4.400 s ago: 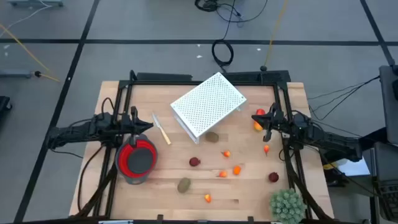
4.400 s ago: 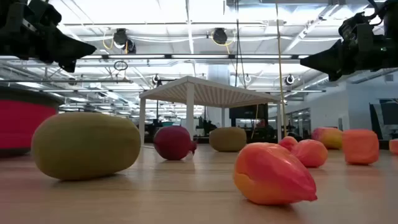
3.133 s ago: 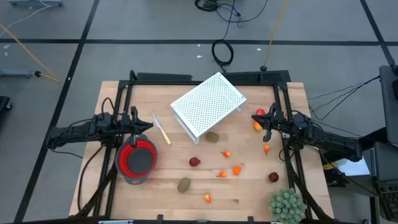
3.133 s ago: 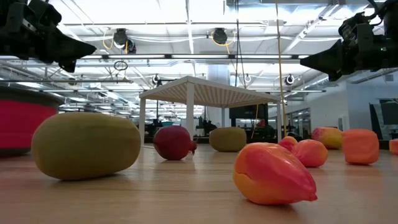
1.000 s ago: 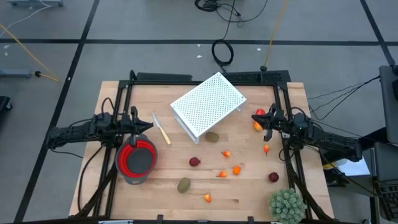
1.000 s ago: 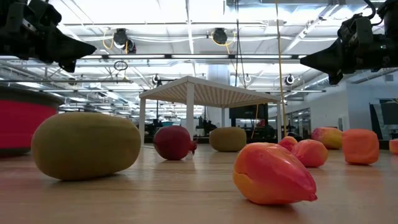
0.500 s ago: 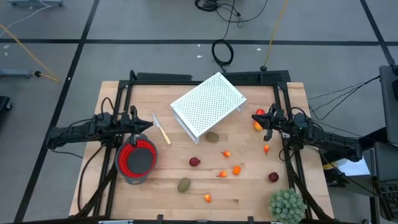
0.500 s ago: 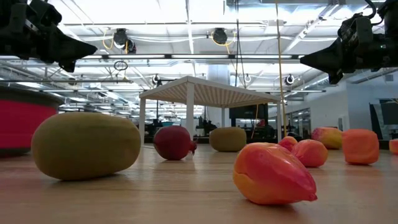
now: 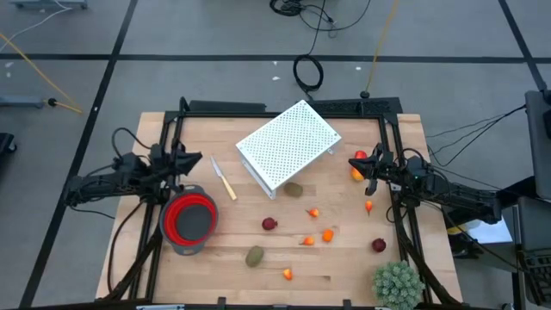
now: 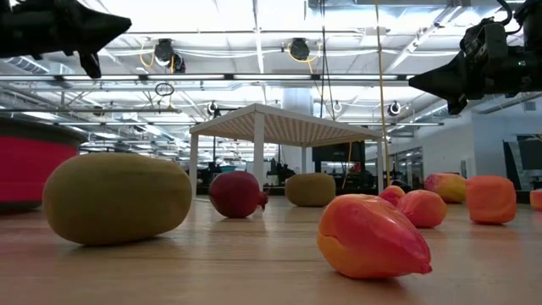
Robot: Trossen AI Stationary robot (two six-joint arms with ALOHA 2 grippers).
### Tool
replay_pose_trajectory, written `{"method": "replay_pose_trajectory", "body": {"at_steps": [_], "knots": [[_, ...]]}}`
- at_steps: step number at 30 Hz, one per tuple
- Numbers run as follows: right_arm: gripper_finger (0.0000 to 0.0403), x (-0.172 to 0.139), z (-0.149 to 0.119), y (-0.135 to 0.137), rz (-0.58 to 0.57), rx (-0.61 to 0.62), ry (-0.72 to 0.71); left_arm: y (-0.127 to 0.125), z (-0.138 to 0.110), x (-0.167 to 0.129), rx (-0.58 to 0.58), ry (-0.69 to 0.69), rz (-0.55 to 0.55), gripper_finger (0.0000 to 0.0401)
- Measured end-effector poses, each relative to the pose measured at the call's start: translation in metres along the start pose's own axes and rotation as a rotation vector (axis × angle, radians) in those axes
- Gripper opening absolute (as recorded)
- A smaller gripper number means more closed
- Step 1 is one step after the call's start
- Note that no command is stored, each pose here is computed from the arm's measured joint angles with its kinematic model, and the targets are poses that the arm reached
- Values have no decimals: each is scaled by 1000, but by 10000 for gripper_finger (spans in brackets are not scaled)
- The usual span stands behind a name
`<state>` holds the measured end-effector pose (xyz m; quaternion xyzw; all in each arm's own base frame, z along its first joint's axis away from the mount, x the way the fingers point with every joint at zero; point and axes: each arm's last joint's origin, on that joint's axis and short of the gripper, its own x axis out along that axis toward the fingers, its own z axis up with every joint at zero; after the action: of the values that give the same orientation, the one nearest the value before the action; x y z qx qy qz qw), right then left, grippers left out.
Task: Pick & Place Fruit
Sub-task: Put the red strainer bowl on the shelf
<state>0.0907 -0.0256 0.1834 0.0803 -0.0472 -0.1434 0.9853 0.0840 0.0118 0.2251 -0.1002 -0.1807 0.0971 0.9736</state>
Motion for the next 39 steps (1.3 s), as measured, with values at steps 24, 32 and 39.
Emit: {"method": "replay_pose_trajectory", "body": {"at_steps": [24, 32, 39], "knots": [[0, 0, 0, 0, -1, 0, 0, -26, 35, 102, -122, 925, 167, 10], [0, 0, 0, 0, 0, 0, 1, -34, 42, 118, -355, 1281, 266, 10], [0, 0, 0, 0, -1, 0, 0, -40, 42, 109, -613, 1521, 527, 10]]}}
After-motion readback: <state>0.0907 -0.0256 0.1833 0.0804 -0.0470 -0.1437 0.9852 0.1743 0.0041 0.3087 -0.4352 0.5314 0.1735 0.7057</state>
